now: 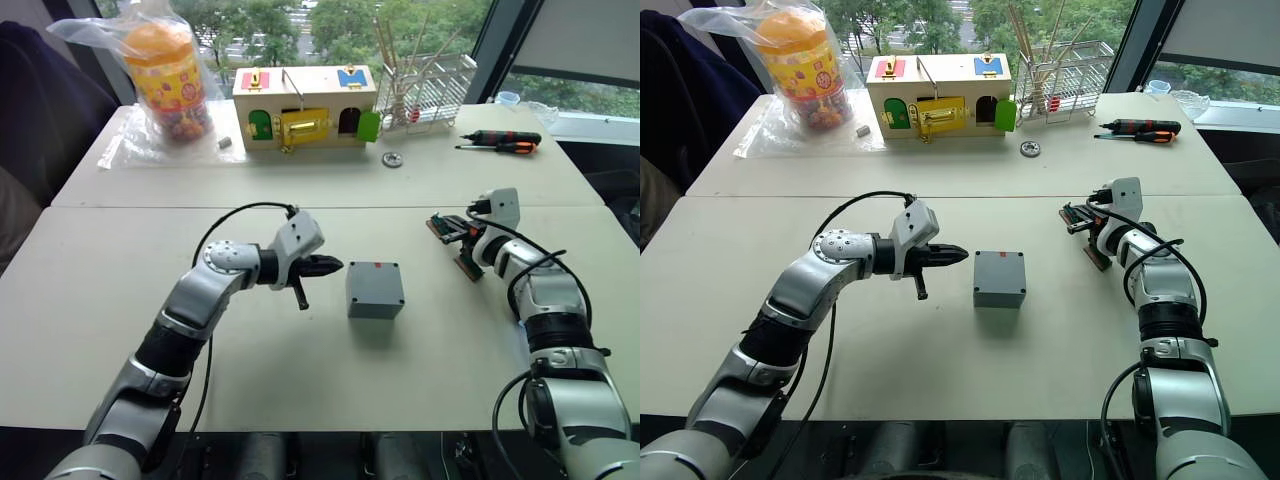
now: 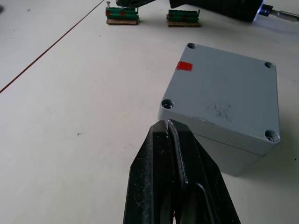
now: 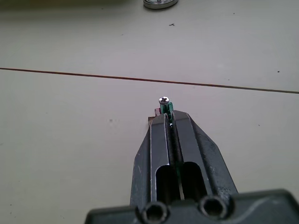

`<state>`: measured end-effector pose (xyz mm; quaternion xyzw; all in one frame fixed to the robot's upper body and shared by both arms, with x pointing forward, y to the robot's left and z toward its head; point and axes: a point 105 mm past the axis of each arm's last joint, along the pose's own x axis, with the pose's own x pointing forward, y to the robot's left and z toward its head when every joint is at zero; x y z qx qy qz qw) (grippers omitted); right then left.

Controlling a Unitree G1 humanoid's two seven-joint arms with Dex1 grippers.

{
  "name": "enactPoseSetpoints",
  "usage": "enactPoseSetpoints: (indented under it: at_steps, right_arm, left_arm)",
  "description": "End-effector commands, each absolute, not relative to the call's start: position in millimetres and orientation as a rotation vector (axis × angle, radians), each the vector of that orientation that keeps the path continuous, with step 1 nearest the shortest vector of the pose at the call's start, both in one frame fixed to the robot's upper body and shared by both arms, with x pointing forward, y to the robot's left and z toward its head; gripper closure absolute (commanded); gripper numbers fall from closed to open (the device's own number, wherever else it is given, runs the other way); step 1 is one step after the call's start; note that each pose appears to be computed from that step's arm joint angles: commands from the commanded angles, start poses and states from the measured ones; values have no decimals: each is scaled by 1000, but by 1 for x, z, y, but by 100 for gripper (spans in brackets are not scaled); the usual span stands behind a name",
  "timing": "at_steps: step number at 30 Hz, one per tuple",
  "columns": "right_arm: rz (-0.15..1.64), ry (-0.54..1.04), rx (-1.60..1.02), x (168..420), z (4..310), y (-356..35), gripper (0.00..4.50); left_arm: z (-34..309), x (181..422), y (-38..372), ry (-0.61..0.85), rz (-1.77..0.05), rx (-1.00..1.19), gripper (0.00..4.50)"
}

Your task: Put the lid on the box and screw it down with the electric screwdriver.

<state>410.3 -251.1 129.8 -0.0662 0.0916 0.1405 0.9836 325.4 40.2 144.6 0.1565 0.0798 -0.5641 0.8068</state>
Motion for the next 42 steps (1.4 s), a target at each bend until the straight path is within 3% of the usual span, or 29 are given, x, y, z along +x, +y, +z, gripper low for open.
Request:
enactPoseSetpoints:
  at_steps: [1,12,16,23,42]
  right_arm:
    - [289,107,-120,410,151,-249,446]
    - [290,16,-127,398,184,-245,446]
    - [508,-49,-151,364,212,-211,446]
    - [814,84,-137,306,193,-159,446]
    - [781,161,-127,304,168,-160,446]
  left_arm:
    - [153,324,39,126,-1212,355,450]
    - [154,325,41,127,-1211,348,450]
    - [165,316,47,115,-1253,303,450]
    - [162,299,58,163,-1333,303,450]
    - [161,294,50,167,-1366,257,450]
